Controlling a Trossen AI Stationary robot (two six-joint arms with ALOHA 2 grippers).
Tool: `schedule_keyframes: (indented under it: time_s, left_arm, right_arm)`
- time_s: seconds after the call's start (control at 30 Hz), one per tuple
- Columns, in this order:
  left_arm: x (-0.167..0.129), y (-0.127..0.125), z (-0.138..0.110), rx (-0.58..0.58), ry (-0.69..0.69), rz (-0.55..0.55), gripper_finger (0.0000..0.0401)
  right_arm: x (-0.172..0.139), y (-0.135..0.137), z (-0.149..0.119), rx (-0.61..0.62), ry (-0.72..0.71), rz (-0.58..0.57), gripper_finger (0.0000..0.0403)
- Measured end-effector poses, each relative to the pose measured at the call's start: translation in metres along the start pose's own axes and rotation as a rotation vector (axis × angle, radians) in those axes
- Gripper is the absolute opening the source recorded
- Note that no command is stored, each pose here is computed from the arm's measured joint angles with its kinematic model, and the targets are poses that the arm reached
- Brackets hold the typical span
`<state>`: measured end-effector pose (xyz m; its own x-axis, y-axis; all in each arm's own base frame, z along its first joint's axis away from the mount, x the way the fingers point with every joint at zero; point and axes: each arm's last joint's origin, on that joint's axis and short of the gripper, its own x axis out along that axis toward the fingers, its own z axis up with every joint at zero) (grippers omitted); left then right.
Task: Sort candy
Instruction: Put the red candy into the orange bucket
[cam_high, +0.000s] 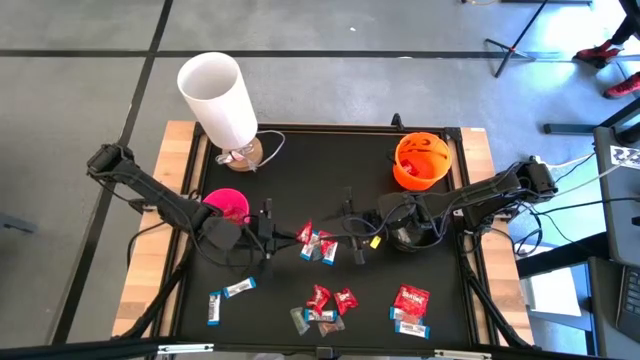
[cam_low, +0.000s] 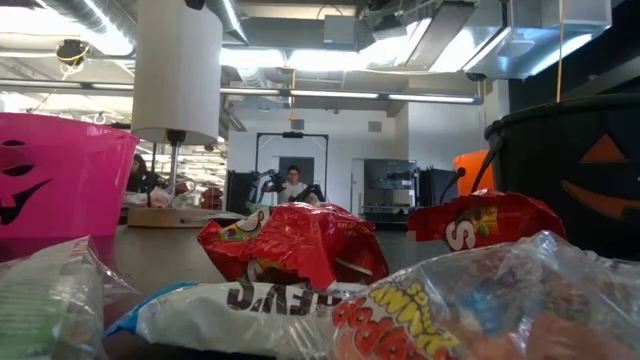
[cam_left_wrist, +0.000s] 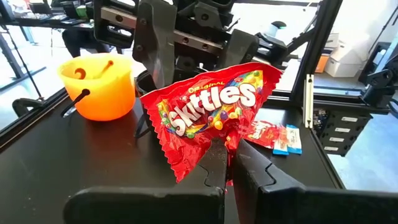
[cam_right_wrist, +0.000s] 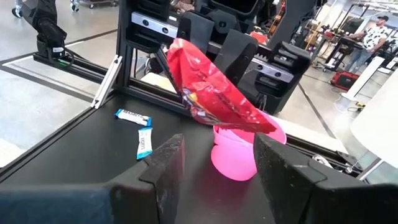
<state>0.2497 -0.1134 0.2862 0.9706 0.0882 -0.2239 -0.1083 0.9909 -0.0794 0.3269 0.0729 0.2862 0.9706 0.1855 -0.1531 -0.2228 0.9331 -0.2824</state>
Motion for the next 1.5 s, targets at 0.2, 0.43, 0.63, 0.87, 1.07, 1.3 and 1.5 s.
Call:
schedule_keyframes:
  time_s: [0.2,0.43,0.63,0.87,1.07,1.3,1.5]
  left_arm:
    - [0.0,0.0,0.0,0.0,0.0,-0.001,0.0]
    - [0.001,0.002,0.0,-0.002,0.001,0.002,0.0]
    - [0.005,0.006,0.005,-0.009,-0.012,-0.082,0.0]
    - [0.009,0.011,0.008,-0.015,-0.02,-0.128,0.0]
    - [0.01,0.013,0.008,-0.015,-0.017,-0.135,0.0]
    - [0.01,0.012,0.011,-0.011,-0.04,-0.183,0.0]
    - [0.009,0.01,0.011,-0.053,-0.02,-0.252,0.0]
  right_arm:
    - [0.0,0.001,-0.002,-0.004,0.02,0.006,0.0189]
    - [0.0,0.001,-0.003,0.01,0.031,0.009,0.0189]
    - [0.0,0.001,-0.002,0.014,0.022,0.006,0.0189]
    - [0.0,0.0,0.0,-0.011,0.004,0.004,0.0189]
    - [0.0,0.001,-0.001,-0.02,0.004,0.011,0.0189]
    - [0.0,0.0,0.001,-0.053,-0.009,-0.008,0.0189]
    - [0.0,-0.002,0.003,-0.113,-0.017,-0.042,0.0189]
